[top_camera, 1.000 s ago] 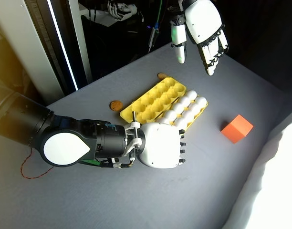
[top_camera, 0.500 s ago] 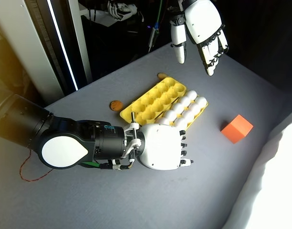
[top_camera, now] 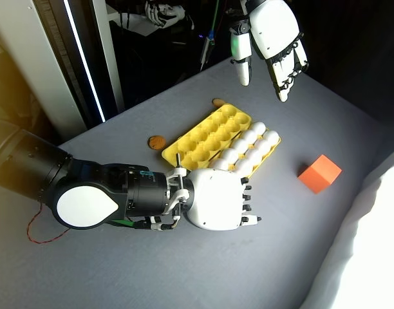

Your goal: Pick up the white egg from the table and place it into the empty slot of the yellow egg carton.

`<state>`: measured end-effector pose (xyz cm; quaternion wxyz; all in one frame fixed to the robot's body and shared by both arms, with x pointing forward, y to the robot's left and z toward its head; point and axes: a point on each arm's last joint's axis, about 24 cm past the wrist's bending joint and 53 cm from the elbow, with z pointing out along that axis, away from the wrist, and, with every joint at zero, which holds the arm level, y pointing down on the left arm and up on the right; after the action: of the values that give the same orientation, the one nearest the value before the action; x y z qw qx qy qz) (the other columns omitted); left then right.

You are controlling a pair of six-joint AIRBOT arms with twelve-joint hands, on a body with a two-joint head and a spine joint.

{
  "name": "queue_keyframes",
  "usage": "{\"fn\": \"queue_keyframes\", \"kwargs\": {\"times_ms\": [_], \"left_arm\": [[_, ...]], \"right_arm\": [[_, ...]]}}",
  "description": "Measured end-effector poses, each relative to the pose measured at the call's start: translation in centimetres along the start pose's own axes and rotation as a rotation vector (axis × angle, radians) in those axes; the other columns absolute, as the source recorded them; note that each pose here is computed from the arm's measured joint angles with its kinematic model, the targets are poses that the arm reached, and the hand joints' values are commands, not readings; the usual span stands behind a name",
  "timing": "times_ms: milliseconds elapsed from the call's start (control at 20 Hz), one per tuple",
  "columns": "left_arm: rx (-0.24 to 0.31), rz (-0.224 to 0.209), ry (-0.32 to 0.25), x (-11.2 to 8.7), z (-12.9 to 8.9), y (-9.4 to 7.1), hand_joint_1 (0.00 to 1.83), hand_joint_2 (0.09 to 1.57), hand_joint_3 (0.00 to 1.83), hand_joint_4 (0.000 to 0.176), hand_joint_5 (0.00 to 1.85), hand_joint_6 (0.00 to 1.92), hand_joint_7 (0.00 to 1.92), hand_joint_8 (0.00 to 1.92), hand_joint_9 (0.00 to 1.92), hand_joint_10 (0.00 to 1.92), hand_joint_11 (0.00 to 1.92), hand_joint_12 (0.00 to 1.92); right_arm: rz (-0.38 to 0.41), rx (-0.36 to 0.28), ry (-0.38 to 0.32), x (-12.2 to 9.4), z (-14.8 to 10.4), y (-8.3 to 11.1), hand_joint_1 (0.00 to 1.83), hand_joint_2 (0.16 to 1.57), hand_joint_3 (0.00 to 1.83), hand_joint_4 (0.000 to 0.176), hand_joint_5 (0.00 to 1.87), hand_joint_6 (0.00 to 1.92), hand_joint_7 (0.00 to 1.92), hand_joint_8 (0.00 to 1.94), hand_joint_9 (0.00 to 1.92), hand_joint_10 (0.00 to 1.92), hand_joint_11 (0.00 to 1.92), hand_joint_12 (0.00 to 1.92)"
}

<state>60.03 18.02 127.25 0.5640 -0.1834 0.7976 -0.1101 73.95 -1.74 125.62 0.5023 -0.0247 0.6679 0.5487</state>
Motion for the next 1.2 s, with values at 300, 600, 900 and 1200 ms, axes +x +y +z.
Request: {"fn": "queue_keyframes", "kwargs": {"times_ms": [300,600,900,1200], "left_arm": [[0.0,0.0,0.0,0.0,0.0,0.0,0.0,1.41,0.0,0.0,0.19,0.01,0.35,0.01,0.42,0.01,0.01,1.24],[0.0,0.0,0.0,0.0,0.0,0.0,0.0,1.4,0.0,0.0,0.2,0.01,0.37,0.01,0.4,0.01,0.02,1.24],[0.001,0.0,0.0,0.0,0.0,0.0,0.0,1.41,0.0,0.0,0.22,0.02,0.39,0.01,0.41,0.01,0.03,1.25],[-0.001,-0.001,0.0,0.0,0.0,0.0,0.0,1.41,0.0,0.0,0.19,0.01,0.36,0.01,0.41,0.01,0.01,1.26]], "right_arm": [[0.001,-0.001,-0.006,-0.1,0.0,0.0,1.02,1.04,0.0,0.0,0.64,0.0,0.73,0.0,0.71,0.07,0.22,1.25],[-0.026,-0.016,-0.067,-3.9,-1.9,0.3,0.95,1.05,0.0,0.0,0.62,0.01,0.68,0.0,0.67,0.04,0.11,1.3],[-0.144,-0.023,-0.128,-7.6,-6.5,2.7,0.95,1.05,0.0,0.0,0.58,0.0,0.64,0.0,0.63,0.01,0.08,1.3],[-0.265,0.0,-0.106,-7.2,-11.7,5.0,0.92,1.04,0.0,0.0,0.54,0.0,0.6,0.0,0.6,0.0,0.03,1.3]]}}
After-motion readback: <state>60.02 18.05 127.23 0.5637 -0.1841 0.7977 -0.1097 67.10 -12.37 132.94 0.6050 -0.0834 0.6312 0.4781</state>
